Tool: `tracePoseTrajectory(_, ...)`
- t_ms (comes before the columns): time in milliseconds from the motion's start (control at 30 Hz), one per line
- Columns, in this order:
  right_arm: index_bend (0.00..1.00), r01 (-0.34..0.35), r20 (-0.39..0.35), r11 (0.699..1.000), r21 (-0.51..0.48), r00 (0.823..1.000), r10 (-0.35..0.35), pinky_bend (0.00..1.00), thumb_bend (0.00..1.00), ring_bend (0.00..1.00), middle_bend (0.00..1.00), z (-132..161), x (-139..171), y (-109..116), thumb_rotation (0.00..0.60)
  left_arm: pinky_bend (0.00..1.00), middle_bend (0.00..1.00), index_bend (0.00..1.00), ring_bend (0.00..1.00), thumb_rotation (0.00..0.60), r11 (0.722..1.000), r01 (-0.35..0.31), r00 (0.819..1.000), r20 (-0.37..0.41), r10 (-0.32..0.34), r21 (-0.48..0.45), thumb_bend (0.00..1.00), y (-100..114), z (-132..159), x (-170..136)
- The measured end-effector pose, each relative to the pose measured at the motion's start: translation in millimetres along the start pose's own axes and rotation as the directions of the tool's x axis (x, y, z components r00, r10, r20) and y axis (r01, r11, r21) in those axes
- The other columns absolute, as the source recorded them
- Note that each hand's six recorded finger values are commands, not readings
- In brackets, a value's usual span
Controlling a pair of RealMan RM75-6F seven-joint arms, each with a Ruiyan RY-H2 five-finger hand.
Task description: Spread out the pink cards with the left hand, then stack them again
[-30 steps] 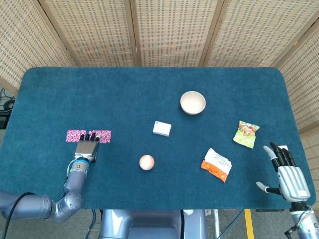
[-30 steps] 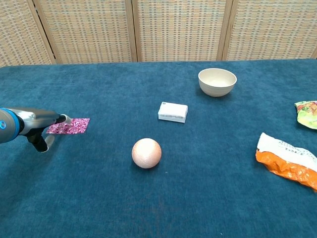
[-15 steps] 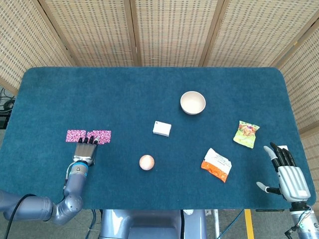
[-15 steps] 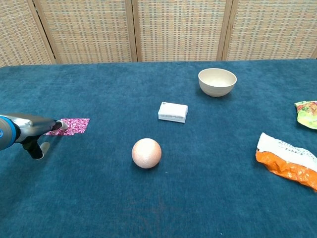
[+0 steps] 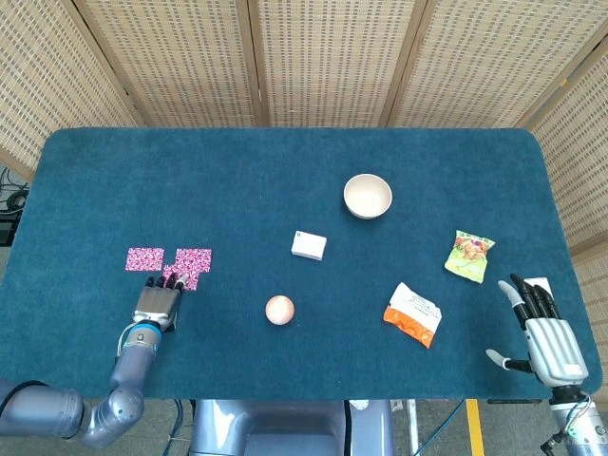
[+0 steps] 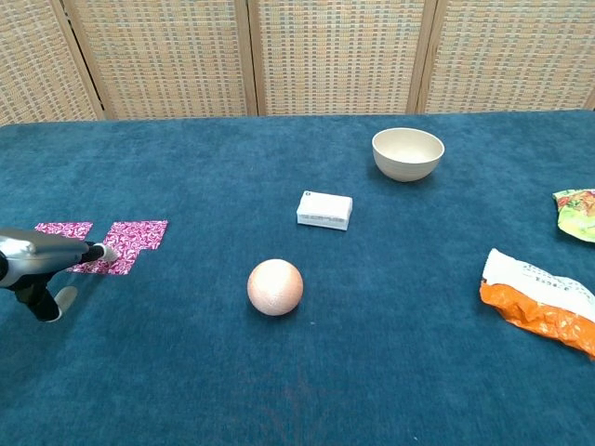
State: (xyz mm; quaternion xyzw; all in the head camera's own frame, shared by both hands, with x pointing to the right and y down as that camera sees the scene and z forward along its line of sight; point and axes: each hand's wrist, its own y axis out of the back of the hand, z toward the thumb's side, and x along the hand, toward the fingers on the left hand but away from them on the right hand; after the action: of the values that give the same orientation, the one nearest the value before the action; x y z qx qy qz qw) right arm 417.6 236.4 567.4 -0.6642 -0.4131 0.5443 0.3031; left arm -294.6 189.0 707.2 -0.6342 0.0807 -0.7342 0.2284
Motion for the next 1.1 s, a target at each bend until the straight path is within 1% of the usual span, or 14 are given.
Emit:
tracePoseTrajectory(167,0.0,0.004,-0.001,1.0,-0.002,1.0,-0.004,0.0,0.1,0.0,0.0,0,1,1,0.6,0.0,0.0,0.0,0.0,0.6,1.0,0.014,1.0,0.015,-0.014,0.015,0.72,-6,1,-9)
tracePoseTrajectory(333,0.0,0.009,-0.003,1.0,-0.007,1.0,-0.009,0.0,0.1,0.0,0.0,0,1,3,0.6,0.0,0.0,0.0,0.0,0.6,0.999,0.04,0.998,0.047,-0.04,0.001,0.72,-10,4,-21)
tracePoseTrajectory(467,0.0,0.008,-0.007,1.0,-0.008,1.0,-0.008,0.0,0.1,0.0,0.0,1,1,3,0.6,0.0,0.0,0.0,0.0,0.6,0.998,0.061,0.996,0.062,-0.06,-0.003,0.71,-10,2,-33)
tracePoseTrajectory(567,0.0,0.011,-0.01,1.0,-0.01,1.0,-0.011,0.0,0.1,0.0,0.0,2,2,3,0.6,0.0,0.0,0.0,0.0,0.6,0.998,0.057,0.997,0.061,-0.056,-0.012,0.7,-6,-3,-37)
tracePoseTrajectory(733,0.0,0.012,-0.01,1.0,-0.01,1.0,-0.012,0.0,0.1,0.0,0.0,2,2,3,0.6,0.0,0.0,0.0,0.0,0.6,0.999,0.012,0.998,0.058,-0.009,-0.05,0.66,8,-7,-36)
tracePoseTrajectory(833,0.0,0.013,-0.01,1.0,-0.01,1.0,-0.013,0.0,0.1,0.0,0.0,2,2,3,0.6,0.0,0.0,0.0,0.0,0.6,0.996,-0.036,0.998,0.057,0.04,-0.078,0.61,21,-10,-33)
tracePoseTrajectory(967,0.0,0.007,-0.007,1.0,-0.009,1.0,-0.007,0.0,0.1,0.0,0.0,1,1,1,0.6,0.0,0.0,0.0,0.0,0.6,0.986,-0.124,0.99,0.055,0.131,-0.114,0.44,44,-13,-31)
tracePoseTrajectory(1000,0.0,0.006,-0.007,1.0,-0.008,1.0,-0.006,0.0,0.1,0.0,0.0,1,1,1,0.6,0.0,0.0,0.0,0.0,0.6,0.98,-0.153,0.986,0.054,0.16,-0.125,0.39,51,-14,-30)
tracePoseTrajectory(1100,0.0,0.004,-0.006,1.0,-0.004,1.0,-0.004,0.0,0.1,0.0,0.0,1,0,0,0.6,0.0,0.0,0.0,0.0,0.6,0.964,-0.224,0.971,0.047,0.233,-0.147,0.3,68,-17,-28)
